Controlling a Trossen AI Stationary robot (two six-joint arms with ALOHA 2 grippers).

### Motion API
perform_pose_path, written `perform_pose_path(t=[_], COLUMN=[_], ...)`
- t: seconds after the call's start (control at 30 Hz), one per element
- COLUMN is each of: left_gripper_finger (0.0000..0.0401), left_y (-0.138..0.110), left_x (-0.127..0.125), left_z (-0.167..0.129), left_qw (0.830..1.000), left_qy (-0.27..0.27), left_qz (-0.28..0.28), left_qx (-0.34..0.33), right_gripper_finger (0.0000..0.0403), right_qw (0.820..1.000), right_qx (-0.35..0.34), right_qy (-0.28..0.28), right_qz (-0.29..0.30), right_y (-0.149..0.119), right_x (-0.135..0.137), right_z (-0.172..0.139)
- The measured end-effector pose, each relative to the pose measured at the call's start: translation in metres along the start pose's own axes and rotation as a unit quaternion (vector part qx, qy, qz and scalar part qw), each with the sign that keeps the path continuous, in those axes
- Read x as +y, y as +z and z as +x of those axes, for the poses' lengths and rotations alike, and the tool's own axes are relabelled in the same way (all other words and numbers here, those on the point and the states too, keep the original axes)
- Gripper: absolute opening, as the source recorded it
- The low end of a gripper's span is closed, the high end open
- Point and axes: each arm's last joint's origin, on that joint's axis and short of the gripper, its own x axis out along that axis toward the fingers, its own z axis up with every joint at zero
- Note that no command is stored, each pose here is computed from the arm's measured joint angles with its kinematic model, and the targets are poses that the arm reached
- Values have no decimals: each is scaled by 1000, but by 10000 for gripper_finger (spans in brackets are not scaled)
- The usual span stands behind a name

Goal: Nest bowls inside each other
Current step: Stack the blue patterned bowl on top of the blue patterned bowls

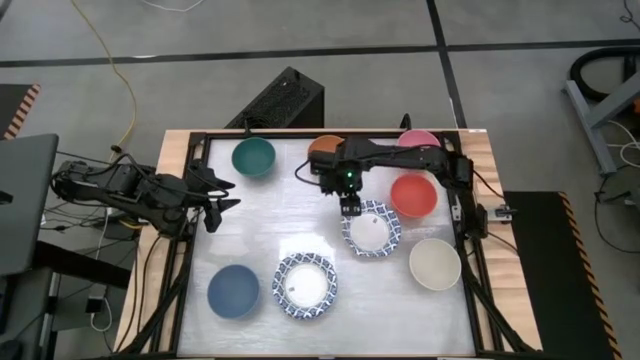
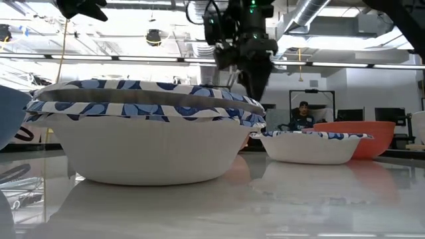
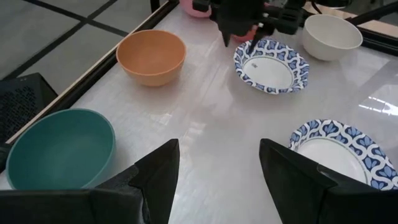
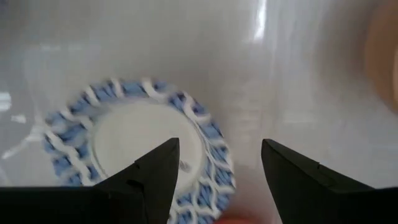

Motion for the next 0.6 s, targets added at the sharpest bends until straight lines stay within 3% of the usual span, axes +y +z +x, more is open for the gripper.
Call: perform_pose_path(t=[0.2, 0.43, 0.6], left_gripper_finger=[212, 212, 212], left_y=[0, 1, 1], left_x=[0, 2, 2], left_z=[0, 0, 0], left_qw=[1000, 1000, 999], left_qy=[4, 27, 34], left_qz=[0, -1, -3], left_qx=[-2, -13, -17], right_gripper_finger=[249, 240, 240], right_qw=[999, 997, 993], right_qx=[-5, -63, -110], right_qy=[44, 26, 12], right_qz=[9, 45, 41], right_y=[-26, -68, -77], right_x=[-9, -18, -17], right_z=[-4, -5, 15])
